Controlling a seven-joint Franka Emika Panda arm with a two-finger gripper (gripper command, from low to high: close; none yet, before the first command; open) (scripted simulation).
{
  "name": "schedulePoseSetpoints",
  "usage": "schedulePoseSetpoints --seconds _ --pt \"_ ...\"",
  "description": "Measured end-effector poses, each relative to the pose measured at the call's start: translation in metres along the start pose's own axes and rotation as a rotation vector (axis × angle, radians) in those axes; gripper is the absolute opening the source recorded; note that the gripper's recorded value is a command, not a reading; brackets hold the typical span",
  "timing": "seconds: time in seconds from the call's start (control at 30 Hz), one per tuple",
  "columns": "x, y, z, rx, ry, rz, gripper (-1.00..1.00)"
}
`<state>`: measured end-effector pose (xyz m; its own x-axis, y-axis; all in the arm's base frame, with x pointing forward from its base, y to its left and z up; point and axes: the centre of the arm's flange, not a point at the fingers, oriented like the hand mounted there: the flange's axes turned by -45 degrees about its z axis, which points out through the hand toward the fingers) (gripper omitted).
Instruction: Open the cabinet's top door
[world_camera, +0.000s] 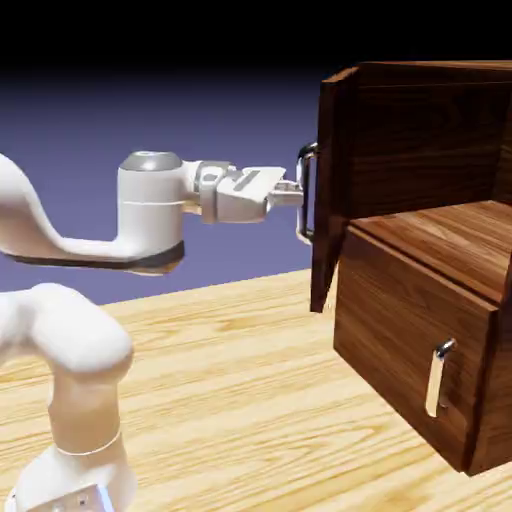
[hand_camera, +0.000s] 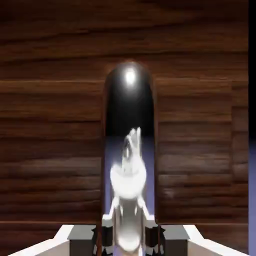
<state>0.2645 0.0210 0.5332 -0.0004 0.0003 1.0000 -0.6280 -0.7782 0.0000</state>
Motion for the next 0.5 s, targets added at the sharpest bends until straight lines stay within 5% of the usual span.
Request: schedulePoseSetpoints --seconds 0.5 --pt "0.000 -0.057 -0.104 -0.283 0.000 0.000 -1.00"
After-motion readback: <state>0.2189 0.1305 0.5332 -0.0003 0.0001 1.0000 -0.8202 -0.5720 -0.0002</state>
